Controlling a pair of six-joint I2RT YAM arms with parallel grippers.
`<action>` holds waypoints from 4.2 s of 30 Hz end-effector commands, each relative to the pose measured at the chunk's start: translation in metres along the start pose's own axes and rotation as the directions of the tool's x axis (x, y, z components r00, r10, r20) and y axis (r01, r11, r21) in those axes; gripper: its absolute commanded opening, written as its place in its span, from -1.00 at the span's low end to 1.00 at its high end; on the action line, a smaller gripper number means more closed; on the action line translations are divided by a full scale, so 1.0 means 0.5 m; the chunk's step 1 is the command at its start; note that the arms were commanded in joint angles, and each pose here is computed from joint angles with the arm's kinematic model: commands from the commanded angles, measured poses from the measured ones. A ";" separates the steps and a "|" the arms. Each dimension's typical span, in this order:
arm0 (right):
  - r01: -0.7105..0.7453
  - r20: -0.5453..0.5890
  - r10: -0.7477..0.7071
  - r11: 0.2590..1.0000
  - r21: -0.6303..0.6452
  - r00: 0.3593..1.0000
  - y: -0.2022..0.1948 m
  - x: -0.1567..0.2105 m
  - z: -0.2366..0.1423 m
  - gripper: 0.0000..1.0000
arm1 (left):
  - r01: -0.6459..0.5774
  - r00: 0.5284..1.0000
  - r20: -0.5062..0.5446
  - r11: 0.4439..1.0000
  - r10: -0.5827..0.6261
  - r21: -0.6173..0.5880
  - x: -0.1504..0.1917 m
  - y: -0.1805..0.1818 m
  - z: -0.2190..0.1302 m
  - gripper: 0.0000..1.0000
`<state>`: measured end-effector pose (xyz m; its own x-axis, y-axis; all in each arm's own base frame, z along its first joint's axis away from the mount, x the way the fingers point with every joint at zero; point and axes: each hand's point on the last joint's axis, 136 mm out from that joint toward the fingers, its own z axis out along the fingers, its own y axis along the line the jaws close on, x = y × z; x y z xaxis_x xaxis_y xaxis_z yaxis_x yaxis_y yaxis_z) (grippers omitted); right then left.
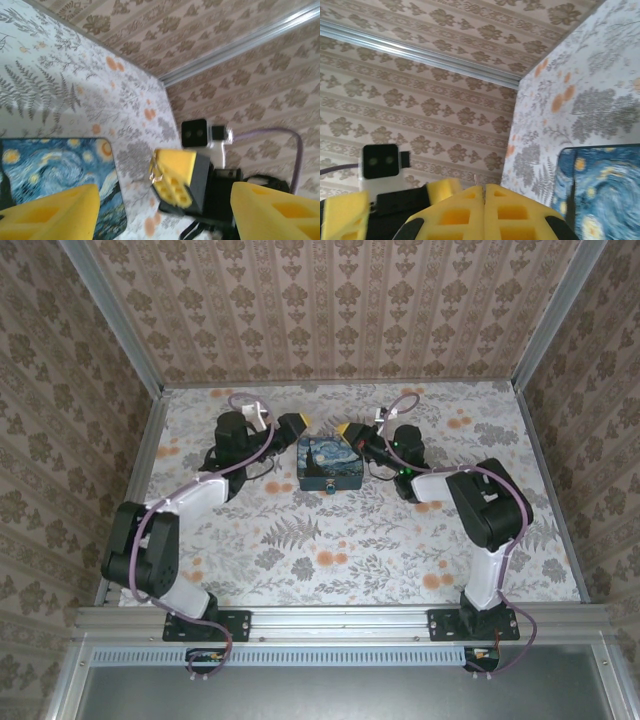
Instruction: Unlock the padlock with the key
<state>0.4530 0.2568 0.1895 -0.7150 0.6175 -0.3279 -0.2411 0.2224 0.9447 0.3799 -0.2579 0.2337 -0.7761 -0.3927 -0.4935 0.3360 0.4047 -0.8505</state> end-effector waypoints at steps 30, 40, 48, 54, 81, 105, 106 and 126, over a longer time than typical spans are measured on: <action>-0.023 -0.147 0.045 0.989 0.148 0.988 -0.127 0.044 -0.011 -1.00 | -0.499 0.808 -0.443 0.852 0.389 -0.161 0.336 0.179 0.084 0.62; -0.027 -0.145 0.052 0.986 0.166 0.988 -0.138 0.043 -0.016 -1.00 | -0.571 0.794 -0.402 0.786 0.456 -0.238 0.327 0.230 0.103 0.58; -0.031 -0.143 0.059 0.982 0.186 0.988 -0.152 0.045 -0.018 -1.00 | -0.575 0.802 -0.372 0.773 0.467 -0.268 0.330 0.263 0.116 0.55; -0.031 -0.147 0.061 0.980 0.194 0.987 -0.156 0.049 -0.019 -1.00 | -0.573 0.808 -0.346 0.772 0.477 -0.275 0.327 0.271 0.123 0.54; -0.030 -0.145 0.063 0.975 0.222 0.987 -0.180 0.056 -0.027 -1.00 | -0.365 0.910 -0.254 0.923 0.327 -0.119 0.304 0.207 0.142 0.46; -0.032 -0.140 0.066 0.973 0.230 0.988 -0.187 0.054 -0.031 -1.00 | -0.261 0.947 -0.203 0.965 0.249 -0.036 0.297 0.174 0.138 0.39; -0.033 -0.141 0.067 0.972 0.232 0.988 -0.190 0.055 -0.032 -1.00 | -0.253 0.949 -0.201 0.967 0.242 -0.032 0.296 0.171 0.139 0.39; -0.036 -0.144 0.071 0.972 0.232 0.987 -0.189 0.054 -0.028 -1.00 | -0.113 0.986 -0.127 0.993 0.109 -0.030 0.298 0.191 0.149 0.34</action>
<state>0.4478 0.2450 0.1106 -0.8107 0.5198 -0.2695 -0.0904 0.3436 0.9348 0.3324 -0.3359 0.0624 -0.8021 -0.2072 -0.5601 0.4054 0.4997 -0.7655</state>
